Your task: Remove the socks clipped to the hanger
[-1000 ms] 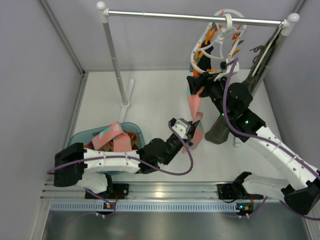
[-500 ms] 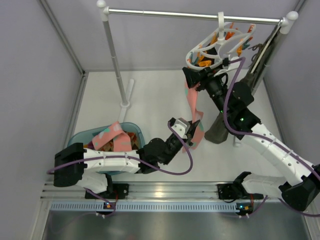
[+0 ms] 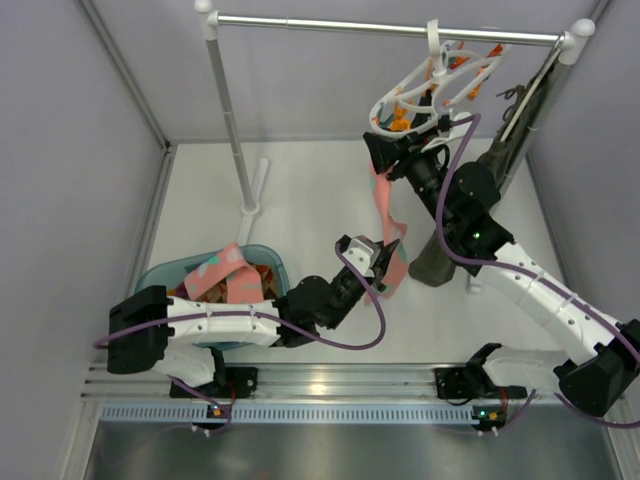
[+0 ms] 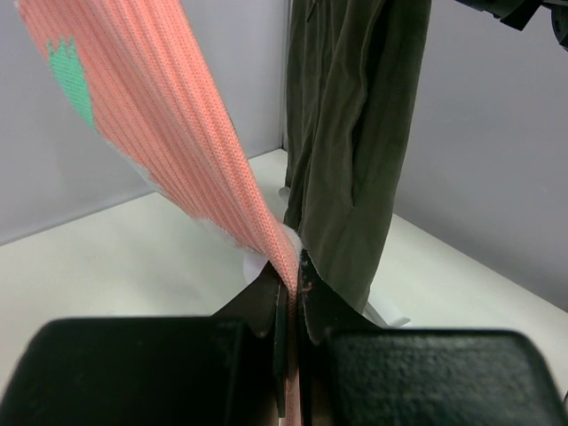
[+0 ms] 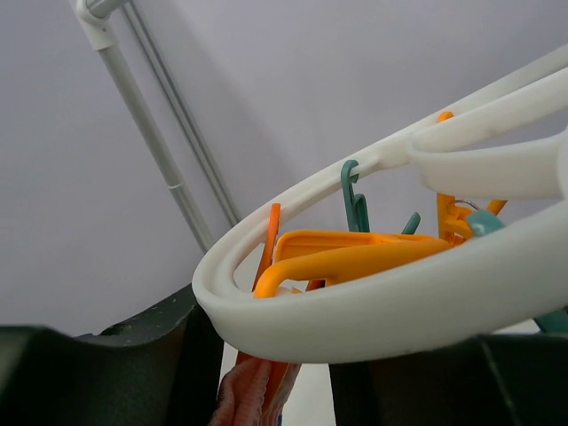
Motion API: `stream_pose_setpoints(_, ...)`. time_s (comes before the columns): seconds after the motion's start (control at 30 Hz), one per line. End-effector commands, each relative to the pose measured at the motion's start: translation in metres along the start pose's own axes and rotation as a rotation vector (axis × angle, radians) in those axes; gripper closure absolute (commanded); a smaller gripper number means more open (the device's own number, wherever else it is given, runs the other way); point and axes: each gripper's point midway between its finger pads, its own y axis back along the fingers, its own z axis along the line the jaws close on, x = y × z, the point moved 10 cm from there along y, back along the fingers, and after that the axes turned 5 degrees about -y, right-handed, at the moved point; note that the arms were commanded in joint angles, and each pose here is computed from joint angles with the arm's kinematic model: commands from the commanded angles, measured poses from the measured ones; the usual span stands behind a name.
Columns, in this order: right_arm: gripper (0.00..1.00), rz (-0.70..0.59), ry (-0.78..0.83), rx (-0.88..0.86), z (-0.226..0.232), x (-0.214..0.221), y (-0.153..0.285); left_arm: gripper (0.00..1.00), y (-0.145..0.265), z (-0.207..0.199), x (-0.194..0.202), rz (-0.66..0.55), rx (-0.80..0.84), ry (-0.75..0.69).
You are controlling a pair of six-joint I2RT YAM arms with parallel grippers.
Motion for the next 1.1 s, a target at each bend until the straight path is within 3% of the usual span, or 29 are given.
stream_pose_setpoints(0.0,0.73,-0.093,0.004,-0.027,0.003,-0.022,-0.006,1.0,0.003,-0.002,-0.004,-0.032,0.016,0.028)
stream_pose_setpoints(0.13,0.88,-0.101,0.001,-0.032,0.003,-0.026,-0.001,1.0,0.006,0.008,0.009,0.008,-0.06,0.017)
stream_pose_setpoints(0.47,0.96,-0.13,-0.01,-0.045,0.002,-0.028,0.006,1.0,0.027,0.048,0.036,0.069,-0.193,0.051)
stream_pose_setpoints(0.63,0.88,-0.113,0.013,-0.051,0.002,-0.027,0.006,1.0,0.027,0.05,0.032,0.062,-0.206,0.027)
stream_pose_setpoints(0.8,0.67,-0.062,0.035,-0.067,0.003,-0.025,0.007,1.0,0.025,0.05,0.031,0.062,-0.213,0.017)
stream_pose_setpoints(0.9,0.69,-0.075,0.036,-0.054,0.001,-0.027,0.008,1.0,0.025,0.049,0.031,0.062,-0.205,0.018)
stream_pose_setpoints(1.07,0.84,-0.089,0.04,-0.075,0.002,-0.03,0.004,1.0,0.025,0.047,0.035,0.068,-0.194,0.024)
